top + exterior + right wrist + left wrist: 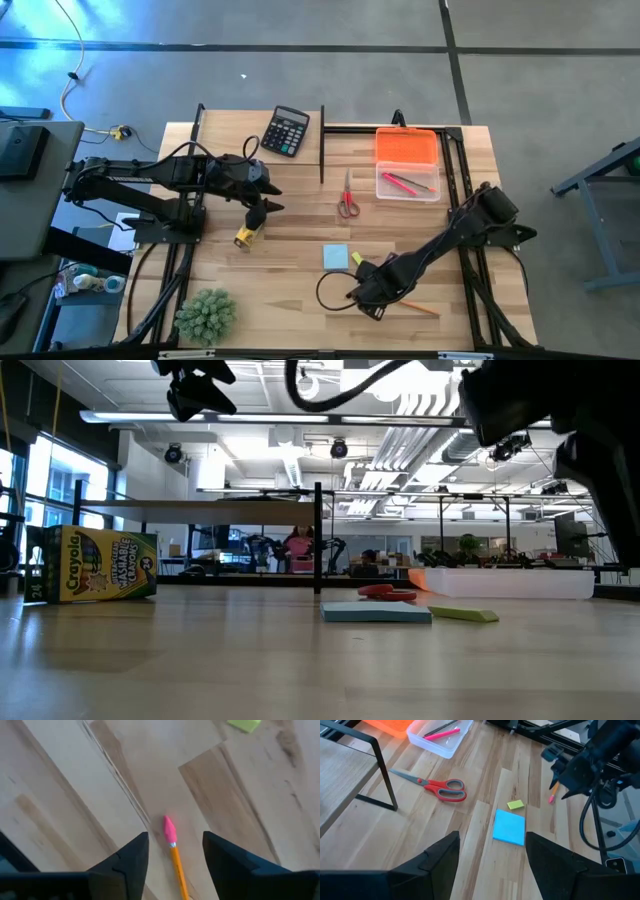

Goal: Pack school essentials
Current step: Put the yellow pencil into the orange supply box

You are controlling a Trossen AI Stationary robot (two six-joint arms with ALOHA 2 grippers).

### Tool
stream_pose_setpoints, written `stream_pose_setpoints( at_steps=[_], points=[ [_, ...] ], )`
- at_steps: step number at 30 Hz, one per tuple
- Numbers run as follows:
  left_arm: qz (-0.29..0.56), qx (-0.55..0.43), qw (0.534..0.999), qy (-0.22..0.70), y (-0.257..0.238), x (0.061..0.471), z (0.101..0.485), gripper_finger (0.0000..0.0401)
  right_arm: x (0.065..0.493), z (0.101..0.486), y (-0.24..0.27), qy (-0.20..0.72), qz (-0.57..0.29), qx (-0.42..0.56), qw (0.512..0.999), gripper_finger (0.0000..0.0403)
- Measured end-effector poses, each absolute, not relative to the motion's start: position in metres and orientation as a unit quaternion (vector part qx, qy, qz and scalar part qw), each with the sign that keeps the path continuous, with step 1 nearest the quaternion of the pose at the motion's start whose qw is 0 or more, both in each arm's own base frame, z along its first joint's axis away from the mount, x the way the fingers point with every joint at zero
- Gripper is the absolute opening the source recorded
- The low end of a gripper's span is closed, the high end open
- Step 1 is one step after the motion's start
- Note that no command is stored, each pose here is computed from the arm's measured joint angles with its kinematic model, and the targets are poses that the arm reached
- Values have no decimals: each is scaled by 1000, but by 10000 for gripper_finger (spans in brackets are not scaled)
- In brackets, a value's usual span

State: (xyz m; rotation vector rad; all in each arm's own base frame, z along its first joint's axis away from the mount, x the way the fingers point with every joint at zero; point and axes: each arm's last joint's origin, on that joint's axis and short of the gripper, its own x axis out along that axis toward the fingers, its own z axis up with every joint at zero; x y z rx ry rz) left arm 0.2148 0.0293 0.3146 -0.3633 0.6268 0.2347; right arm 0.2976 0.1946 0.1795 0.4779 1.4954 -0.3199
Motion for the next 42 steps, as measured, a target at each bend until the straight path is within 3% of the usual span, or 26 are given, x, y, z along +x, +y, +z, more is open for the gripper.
stream_pose_setpoints(
  at_steps=[21, 35, 42],
  points=[
    [116, -181, 928, 306, 29, 215, 314, 213, 304, 141, 201, 708, -140, 196, 664, 154],
    [120, -170, 929, 306, 30, 215, 314, 213, 304, 141, 201, 711, -139, 197, 661, 28],
    [120, -170, 929, 306, 30, 215, 314, 213, 304, 142, 201, 710, -134, 195, 663, 10]
  ],
)
